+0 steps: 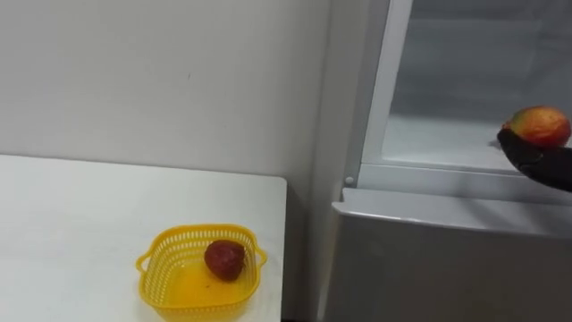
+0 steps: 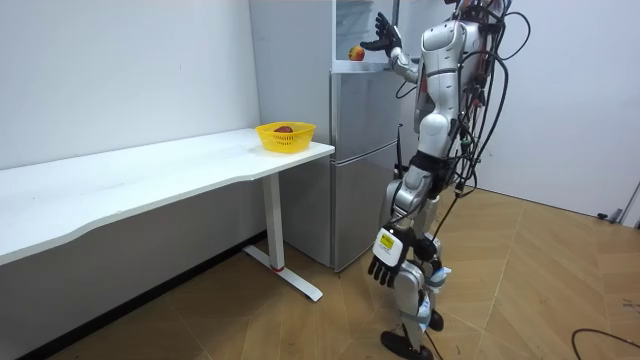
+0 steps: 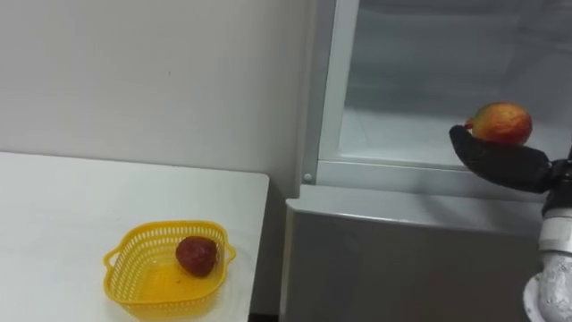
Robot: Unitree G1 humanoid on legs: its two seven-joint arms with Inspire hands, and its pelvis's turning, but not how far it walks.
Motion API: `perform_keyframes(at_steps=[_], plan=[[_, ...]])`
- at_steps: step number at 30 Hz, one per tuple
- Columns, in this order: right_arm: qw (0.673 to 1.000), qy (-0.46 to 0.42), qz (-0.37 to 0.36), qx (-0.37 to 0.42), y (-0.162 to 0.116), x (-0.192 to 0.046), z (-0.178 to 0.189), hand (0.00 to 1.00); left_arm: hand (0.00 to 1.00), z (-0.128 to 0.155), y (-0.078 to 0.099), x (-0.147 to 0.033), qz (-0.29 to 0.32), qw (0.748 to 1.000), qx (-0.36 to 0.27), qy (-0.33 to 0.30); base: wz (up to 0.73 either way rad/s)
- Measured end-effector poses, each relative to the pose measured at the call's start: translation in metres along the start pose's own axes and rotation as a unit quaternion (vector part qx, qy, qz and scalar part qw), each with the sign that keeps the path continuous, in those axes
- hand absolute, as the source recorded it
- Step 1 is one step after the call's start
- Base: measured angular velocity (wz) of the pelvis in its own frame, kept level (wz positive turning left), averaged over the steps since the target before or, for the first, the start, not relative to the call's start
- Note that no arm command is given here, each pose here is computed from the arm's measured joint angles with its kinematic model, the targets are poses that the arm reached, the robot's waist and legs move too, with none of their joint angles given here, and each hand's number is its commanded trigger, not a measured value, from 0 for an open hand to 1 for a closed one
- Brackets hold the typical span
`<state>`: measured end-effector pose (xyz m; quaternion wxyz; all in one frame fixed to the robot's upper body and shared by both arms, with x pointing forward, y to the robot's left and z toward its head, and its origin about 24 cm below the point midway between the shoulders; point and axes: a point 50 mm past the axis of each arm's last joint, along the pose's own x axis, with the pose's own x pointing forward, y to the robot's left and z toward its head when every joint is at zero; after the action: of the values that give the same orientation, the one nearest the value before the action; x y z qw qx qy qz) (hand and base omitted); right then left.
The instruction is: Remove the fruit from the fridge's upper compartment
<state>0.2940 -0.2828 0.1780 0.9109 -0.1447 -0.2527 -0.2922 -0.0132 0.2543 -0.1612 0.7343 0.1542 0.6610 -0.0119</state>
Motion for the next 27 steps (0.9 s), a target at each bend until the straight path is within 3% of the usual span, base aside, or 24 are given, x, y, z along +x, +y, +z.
perform_keyframes(at_steps=[6,12,27], plan=[[0.999,0.044,-0.006,-0.005,-0.009,0.026,-0.011,0.0,0.0,-0.008,0.003,-0.002,0.007,1.0,-0.007,0.01,0.04],[0.999,0.042,-0.008,-0.004,-0.016,0.048,0.001,0.0,0.0,-0.02,0.008,-0.006,0.021,0.999,-0.026,0.025,0.11],[0.992,0.117,0.033,-0.021,-0.016,0.048,-0.024,0.0,0.0,-0.033,0.008,-0.009,0.026,0.998,-0.032,0.052,0.01]])
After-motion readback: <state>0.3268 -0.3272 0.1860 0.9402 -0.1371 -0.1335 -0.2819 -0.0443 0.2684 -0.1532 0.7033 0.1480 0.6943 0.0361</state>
